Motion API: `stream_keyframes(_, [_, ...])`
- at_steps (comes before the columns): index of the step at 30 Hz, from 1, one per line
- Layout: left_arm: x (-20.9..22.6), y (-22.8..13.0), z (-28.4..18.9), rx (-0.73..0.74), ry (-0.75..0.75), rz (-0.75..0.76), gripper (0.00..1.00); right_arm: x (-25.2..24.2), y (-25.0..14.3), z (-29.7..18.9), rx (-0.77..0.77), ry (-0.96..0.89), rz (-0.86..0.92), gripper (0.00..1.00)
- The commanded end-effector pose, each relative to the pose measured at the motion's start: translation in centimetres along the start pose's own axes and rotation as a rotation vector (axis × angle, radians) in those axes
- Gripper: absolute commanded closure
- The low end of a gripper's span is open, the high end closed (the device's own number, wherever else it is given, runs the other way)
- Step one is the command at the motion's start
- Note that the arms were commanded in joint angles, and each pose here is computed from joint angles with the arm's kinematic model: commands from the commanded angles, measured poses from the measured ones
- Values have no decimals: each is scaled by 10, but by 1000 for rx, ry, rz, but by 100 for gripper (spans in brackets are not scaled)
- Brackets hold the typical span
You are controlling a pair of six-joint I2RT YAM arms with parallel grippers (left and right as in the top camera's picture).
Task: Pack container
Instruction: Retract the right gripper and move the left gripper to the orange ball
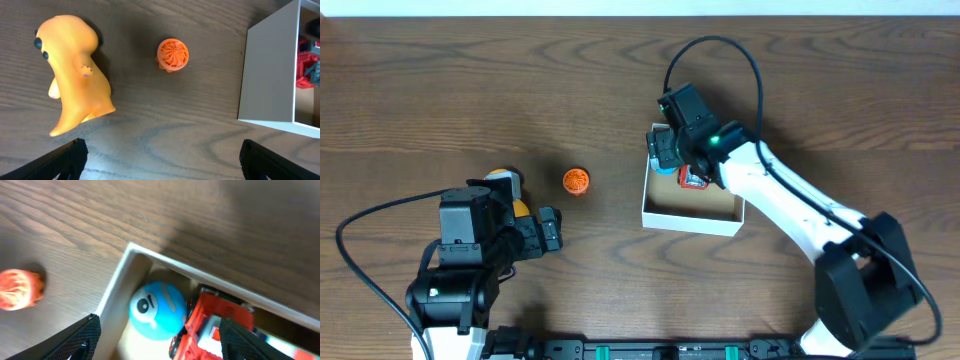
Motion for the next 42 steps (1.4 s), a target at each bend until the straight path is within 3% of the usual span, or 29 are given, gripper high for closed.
stream_keyframes(1, [-4, 6, -5, -19, -14, -2, 2, 2, 34, -51, -133, -10, -34, 20])
stream_keyframes(8, [-5, 7, -7, -20, -15, 25, 2, -91, 30, -153, -219, -279, 373, 8])
stream_keyframes(10, [-6, 9, -10, -26, -16, 31, 2, -122, 11, -179, -210, -327, 517, 1])
stream_keyframes(18, [-13, 39, -23, 22, 56, 84, 2, -193, -74, -245, -56, -466, 798, 1])
stream_keyframes(23, [-30, 70, -14, 120, 82, 136, 2, -203, -107, -242, 84, -484, 842, 1])
stream_keyframes(30, [-42, 101, 34, 197, 129, 220, 2, -206, -140, -197, 201, -413, 843, 1])
stream_keyframes(42, [-34, 86, 123, 357, 268, 363, 2, -208, -167, -154, 272, -388, 787, 1])
Point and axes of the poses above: each gripper's point midway between its finger pads, its own z axis out along the fingers, its own x axis along the line the jaws close on, y = z × x, the point moved 4 cm from there along -z, back along the fingers, and after that the axes turned 7 degrees about -z, right-handed, at the moved point
